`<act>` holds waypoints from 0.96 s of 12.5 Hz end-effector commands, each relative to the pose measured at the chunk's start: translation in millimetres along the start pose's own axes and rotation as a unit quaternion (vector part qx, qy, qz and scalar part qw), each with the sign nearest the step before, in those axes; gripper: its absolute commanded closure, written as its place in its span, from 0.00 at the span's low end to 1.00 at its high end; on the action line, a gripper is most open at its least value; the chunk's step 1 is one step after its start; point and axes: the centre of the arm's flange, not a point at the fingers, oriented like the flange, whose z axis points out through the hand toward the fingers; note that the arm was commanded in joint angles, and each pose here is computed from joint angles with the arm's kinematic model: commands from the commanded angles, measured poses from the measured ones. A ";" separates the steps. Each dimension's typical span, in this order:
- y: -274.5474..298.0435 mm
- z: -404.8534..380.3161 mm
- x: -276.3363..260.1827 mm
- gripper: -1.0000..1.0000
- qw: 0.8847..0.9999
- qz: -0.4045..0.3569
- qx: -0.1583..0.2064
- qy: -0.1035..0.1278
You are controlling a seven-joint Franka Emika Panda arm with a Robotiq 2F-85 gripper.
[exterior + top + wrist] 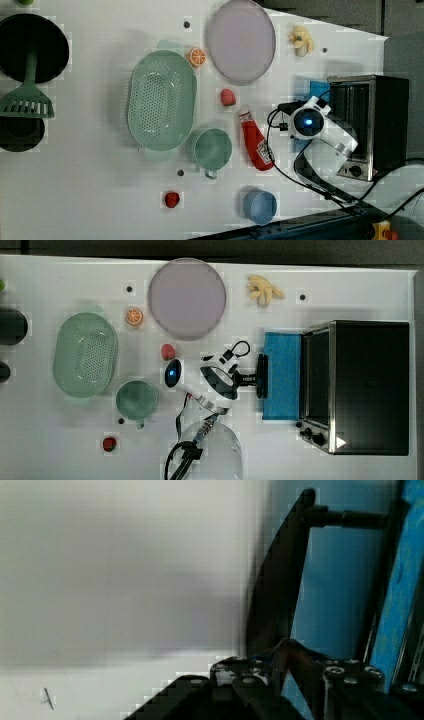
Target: Flap open oven.
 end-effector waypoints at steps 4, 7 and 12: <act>64.2 -70.3 31.0 0.82 0.983 0.159 0.080 0.045; 109.7 -123.4 35.2 0.82 0.942 0.290 0.165 0.019; 172.9 -192.8 15.4 0.82 0.877 0.407 0.254 -0.031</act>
